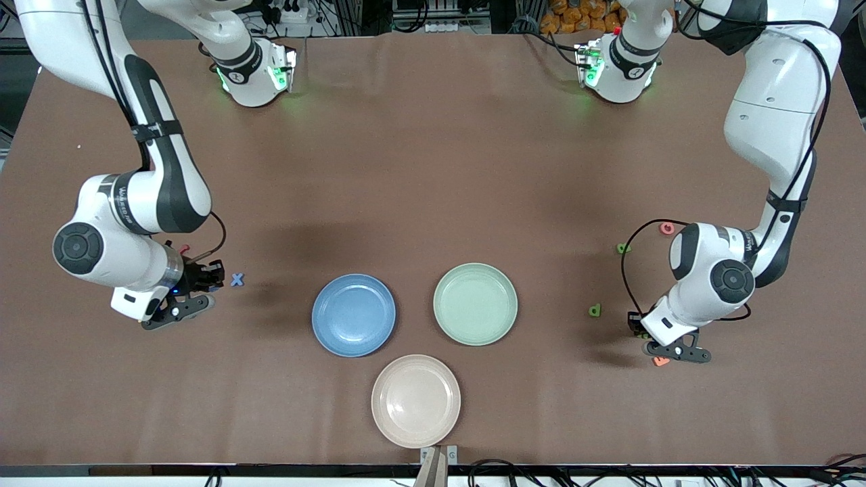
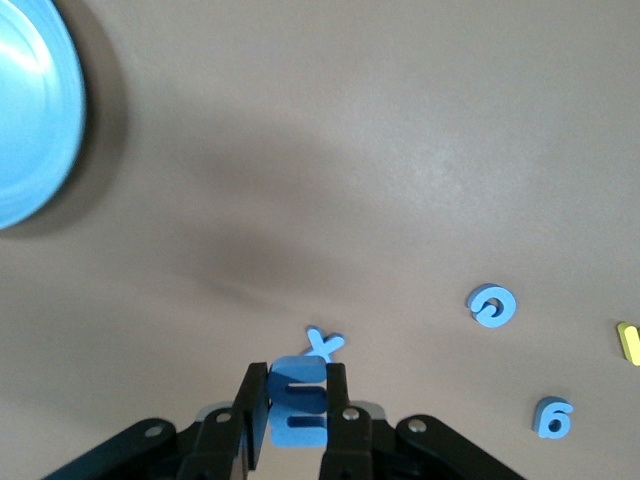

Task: Sort letters by color into matching plates
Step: 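Carry the blue E to the blue plate while the left gripper lifts green u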

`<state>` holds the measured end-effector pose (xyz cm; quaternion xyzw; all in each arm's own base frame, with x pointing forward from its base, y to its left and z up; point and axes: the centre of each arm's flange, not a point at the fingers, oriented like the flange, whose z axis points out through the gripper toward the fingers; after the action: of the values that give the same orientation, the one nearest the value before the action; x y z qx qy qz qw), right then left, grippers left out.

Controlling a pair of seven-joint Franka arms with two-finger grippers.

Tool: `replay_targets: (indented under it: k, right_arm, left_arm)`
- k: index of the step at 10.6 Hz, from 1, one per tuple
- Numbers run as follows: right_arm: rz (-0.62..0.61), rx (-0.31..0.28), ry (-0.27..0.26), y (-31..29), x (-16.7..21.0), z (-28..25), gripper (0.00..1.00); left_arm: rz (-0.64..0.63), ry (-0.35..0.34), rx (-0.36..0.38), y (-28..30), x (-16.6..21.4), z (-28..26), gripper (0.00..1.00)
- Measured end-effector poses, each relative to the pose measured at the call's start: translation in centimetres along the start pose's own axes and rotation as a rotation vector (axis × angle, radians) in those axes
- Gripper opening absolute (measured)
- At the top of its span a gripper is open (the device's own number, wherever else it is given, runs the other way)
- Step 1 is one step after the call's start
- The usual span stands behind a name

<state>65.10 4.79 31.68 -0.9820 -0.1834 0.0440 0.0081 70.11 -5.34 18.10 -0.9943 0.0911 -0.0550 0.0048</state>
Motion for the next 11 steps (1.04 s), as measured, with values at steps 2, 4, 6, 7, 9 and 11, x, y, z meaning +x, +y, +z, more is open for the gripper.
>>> replay_targets:
  k: [2,4,6,7,9,11]
  right_arm:
    - [0.057,0.006,0.013,-2.2,1.1,-1.1,0.28]
    - [0.126,0.031,0.042,-5.2,2.5,-2.2,0.28]
    - [0.197,0.037,0.062,-8.3,3.8,-3.1,0.28]
    - [0.221,0.039,0.067,-9.9,4.5,-3.1,0.28]
    - [0.256,0.04,0.06,-13.3,5.8,-2.2,0.28]
    - [0.29,0.037,0.048,-16.9,6.9,-0.7,0.28]
  left_arm:
    - [0.0,0.0,0.0,0.0,0.0,0.0,0.26]
    - [0.0,0.0,0.0,0.0,0.0,0.0,0.26]
    - [0.0,0.0,0.0,0.0,0.0,0.0,0.26]
    - [0.0,0.0,0.0,0.0,0.0,0.0,0.26]
    - [0.0,0.0,0.0,0.0,0.0,0.0,0.26]
    - [0.0,0.0,0.0,0.0,0.0,0.0,0.26]
